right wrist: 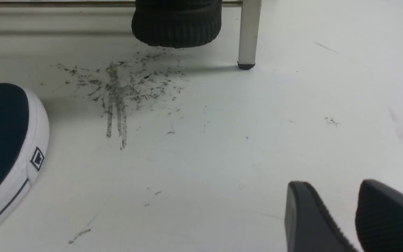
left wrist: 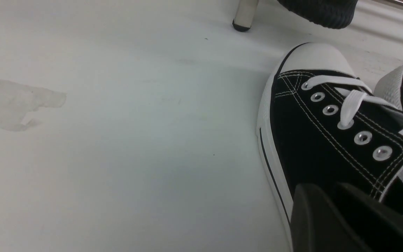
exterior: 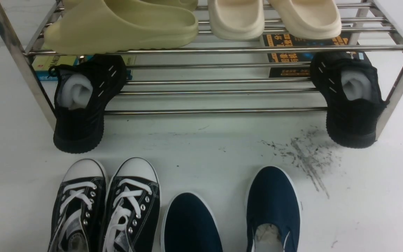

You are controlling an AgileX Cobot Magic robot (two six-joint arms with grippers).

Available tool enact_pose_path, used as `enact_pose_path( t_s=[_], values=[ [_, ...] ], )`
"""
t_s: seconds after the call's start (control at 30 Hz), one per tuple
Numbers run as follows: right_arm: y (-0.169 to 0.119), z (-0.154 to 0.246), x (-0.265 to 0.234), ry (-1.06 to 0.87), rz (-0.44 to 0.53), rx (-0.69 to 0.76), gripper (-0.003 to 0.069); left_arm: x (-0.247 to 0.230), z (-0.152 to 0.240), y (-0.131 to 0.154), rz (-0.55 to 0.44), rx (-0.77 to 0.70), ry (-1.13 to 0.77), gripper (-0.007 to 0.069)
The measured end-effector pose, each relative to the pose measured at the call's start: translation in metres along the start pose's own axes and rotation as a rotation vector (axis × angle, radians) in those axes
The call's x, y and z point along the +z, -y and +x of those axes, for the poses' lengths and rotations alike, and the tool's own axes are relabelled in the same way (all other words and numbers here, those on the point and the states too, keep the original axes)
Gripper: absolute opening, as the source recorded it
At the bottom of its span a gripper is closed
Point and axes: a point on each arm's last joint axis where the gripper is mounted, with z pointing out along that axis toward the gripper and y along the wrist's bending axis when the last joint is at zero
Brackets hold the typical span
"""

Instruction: Take the shoes off the shelf with your hand on the white table.

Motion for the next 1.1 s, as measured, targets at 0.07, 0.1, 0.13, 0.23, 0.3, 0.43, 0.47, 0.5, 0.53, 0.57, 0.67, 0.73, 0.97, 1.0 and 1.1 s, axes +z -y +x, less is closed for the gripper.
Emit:
enact_pose_path(
  t_s=[0.07,0.1,0.13,0.23,0.3,0.43,0.47,0.5,0.53,0.57,0.67,0.73,0.97,1.0,1.1],
  values=[
    [0.0000,0.0000,0.0000,0.000,0.000,0.000,0.0237,0.0000,0.0000,0.0000,0.000,0.000,0.000,0.0107],
    [0.0000,0.0000,0.0000,0.000,0.000,0.000,0.0237,0.0000,0.0000,0.0000,0.000,0.000,0.000,0.0107],
    [0.0000,0.0000,0.0000,0.000,0.000,0.000,0.0237,0.0000,-0.0001,0.0000,0.000,0.000,0.001,0.0108],
    [0.0000,0.0000,0.0000,0.000,0.000,0.000,0.0237,0.0000,-0.0001,0.0000,0.000,0.000,0.001,0.0113],
    [0.0000,0.0000,0.0000,0.000,0.000,0.000,0.0237,0.0000,-0.0001,0.0000,0.000,0.000,0.001,0.0117],
    [0.0000,0.0000,0.0000,0.000,0.000,0.000,0.0237,0.0000,-0.0001,0.0000,0.000,0.000,0.001,0.0120],
    [0.0000,0.0000,0.0000,0.000,0.000,0.000,0.0237,0.0000,-0.0001,0.0000,0.000,0.000,0.001,0.0124],
    [0.0000,0.0000,0.0000,0.000,0.000,0.000,0.0237,0.0000,-0.0001,0.0000,0.000,0.000,0.001,0.0125],
    [0.0000,0.0000,0.0000,0.000,0.000,0.000,0.0237,0.0000,-0.0001,0.0000,0.000,0.000,0.001,0.0125],
    [0.0000,0.0000,0.0000,0.000,0.000,0.000,0.0237,0.0000,-0.0001,0.0000,0.000,0.000,0.001,0.0125],
    [0.0000,0.0000,0.0000,0.000,0.000,0.000,0.0237,0.0000,-0.0001,0.0000,0.000,0.000,0.001,0.0128],
    [0.0000,0.0000,0.0000,0.000,0.000,0.000,0.0237,0.0000,-0.0001,0.0000,0.000,0.000,0.001,0.0130],
    [0.0000,0.0000,0.0000,0.000,0.000,0.000,0.0237,0.0000,-0.0001,0.0000,0.000,0.000,0.001,0.0139],
    [0.0000,0.0000,0.0000,0.000,0.000,0.000,0.0237,0.0000,-0.0001,0.0000,0.000,0.000,0.001,0.0139],
    [0.0000,0.0000,0.0000,0.000,0.000,0.000,0.0237,0.0000,-0.0001,0.0000,0.000,0.000,0.001,0.0141]
  ],
)
